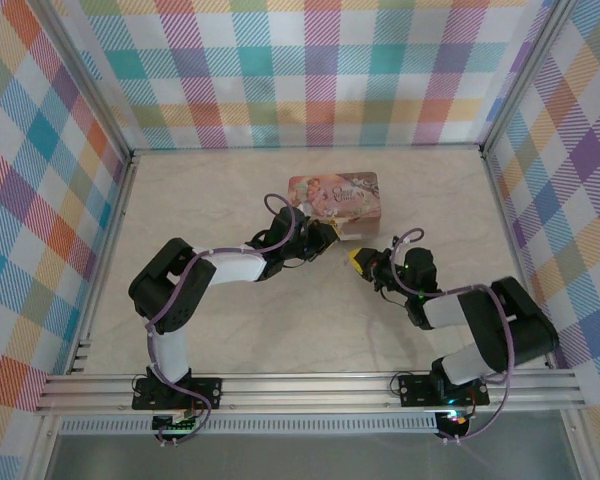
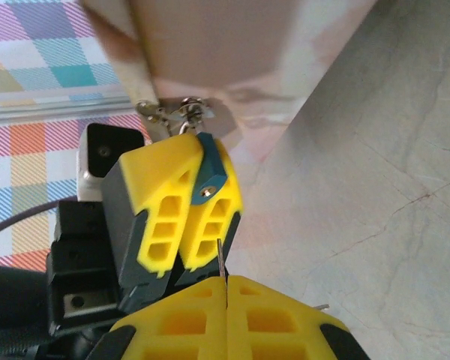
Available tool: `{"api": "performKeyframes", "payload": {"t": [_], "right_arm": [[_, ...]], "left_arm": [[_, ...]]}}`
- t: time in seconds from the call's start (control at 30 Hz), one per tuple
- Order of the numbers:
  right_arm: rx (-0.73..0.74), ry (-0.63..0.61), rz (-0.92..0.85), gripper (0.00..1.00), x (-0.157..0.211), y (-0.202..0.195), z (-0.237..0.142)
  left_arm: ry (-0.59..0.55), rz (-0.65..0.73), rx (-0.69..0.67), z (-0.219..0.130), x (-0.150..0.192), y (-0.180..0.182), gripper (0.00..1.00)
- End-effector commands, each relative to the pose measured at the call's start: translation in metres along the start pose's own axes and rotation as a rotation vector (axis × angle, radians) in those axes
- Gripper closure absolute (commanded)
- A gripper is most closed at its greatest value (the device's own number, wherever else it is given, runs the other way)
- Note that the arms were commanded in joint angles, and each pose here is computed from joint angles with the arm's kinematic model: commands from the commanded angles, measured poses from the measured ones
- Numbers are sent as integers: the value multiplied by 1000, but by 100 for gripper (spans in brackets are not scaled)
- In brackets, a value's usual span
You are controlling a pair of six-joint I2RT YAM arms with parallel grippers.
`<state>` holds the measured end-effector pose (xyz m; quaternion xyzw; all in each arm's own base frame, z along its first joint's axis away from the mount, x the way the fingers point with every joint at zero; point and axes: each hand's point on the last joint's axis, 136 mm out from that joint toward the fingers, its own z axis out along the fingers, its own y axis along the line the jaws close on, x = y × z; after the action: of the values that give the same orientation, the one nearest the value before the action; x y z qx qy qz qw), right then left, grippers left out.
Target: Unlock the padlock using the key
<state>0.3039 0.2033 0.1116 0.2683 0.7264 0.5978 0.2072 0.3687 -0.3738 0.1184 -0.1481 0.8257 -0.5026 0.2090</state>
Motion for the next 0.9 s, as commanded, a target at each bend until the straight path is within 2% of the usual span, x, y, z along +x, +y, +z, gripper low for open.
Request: {"api": "performKeyframes", "payload": {"t": [0.0, 0.2, 0.87], "right_arm": [[-165, -1, -11, 100, -2, 32, 6], [-159, 12, -25, 100, 6, 30, 12], [-162, -26, -25, 100, -1, 31, 14]], "left_arm": [[-24, 22, 134, -12, -2, -46, 88], [-24, 24, 140, -12, -2, -48, 88], [-23, 4, 158, -11, -1, -48, 88]]}}
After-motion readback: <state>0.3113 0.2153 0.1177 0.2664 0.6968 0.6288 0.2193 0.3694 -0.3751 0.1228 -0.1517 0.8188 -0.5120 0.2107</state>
